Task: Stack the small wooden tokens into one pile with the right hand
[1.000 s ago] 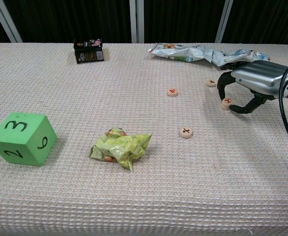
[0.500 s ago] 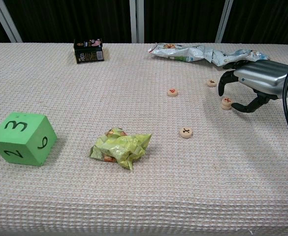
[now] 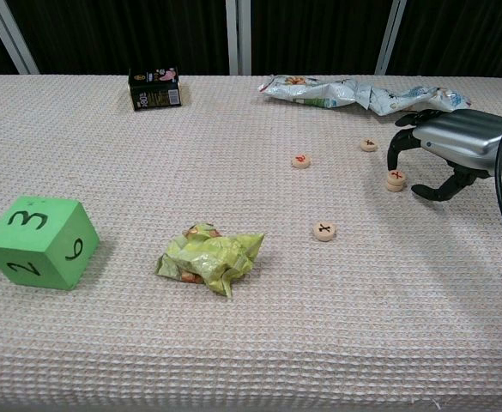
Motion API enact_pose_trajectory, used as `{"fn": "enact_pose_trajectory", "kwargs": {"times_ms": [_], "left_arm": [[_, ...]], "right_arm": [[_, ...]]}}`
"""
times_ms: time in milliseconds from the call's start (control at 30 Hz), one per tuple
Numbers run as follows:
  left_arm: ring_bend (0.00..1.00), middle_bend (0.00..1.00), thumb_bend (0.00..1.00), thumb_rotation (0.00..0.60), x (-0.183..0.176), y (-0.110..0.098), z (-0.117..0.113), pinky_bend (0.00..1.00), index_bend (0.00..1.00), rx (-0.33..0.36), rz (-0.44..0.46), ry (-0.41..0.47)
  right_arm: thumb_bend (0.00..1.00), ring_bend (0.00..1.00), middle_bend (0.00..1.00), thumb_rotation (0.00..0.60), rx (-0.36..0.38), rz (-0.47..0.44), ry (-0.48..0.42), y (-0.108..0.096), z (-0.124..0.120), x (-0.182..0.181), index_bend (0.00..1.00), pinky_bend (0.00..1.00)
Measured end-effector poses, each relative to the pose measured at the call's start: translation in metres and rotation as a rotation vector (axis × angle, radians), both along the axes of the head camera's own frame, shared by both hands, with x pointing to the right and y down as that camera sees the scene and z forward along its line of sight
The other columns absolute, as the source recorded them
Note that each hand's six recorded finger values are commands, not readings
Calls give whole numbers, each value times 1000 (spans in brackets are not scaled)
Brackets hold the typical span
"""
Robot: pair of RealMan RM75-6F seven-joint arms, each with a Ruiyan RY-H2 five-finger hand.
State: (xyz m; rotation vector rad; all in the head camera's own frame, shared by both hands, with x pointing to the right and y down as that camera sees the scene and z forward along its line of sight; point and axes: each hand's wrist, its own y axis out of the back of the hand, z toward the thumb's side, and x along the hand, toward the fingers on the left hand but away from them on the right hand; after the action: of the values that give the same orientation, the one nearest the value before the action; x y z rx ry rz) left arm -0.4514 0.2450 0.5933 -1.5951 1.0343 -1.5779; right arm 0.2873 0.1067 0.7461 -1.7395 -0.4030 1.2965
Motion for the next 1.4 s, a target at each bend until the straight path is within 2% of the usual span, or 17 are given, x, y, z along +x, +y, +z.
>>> {"fn": "enact_pose_trajectory", "kwargs": {"times_ms": [500, 700, 833, 967, 1133, 1267, 1400], "left_arm": [[121, 153, 0, 600, 1, -1, 2, 174, 269, -5, 2, 3], [121, 154, 0, 600, -1, 1, 3, 174, 269, -8, -7, 2], [121, 153, 0, 600, -1, 0, 2, 174, 269, -3, -6, 3], [121, 153, 0, 600, 0, 1, 2, 174, 270, -2, -5, 5], [121, 153, 0, 600, -2, 4, 2, 174, 269, -7, -12, 2], [121, 153, 0, 600, -4, 5, 1, 174, 269, -5, -19, 1], [121, 153, 0, 600, -5, 6, 1, 174, 270, -4, -21, 2]], "right_arm": [[343, 12, 245, 600, 2, -4, 11, 2, -2, 2, 364, 65], [344, 11, 245, 600, 39, -11, -29, 0, -15, -4, 365, 59], [344, 11, 244, 600, 38, -71, -113, 11, -33, -29, 365, 52], [328, 7, 232, 600, -19, -166, -190, 32, -42, -65, 366, 37], [323, 6, 227, 600, -78, -260, -185, 48, -28, -95, 377, 29], [322, 6, 229, 600, -67, -315, -159, 54, -19, -106, 390, 26], [323, 6, 236, 600, -52, -327, -152, 54, -18, -108, 405, 26]]}}
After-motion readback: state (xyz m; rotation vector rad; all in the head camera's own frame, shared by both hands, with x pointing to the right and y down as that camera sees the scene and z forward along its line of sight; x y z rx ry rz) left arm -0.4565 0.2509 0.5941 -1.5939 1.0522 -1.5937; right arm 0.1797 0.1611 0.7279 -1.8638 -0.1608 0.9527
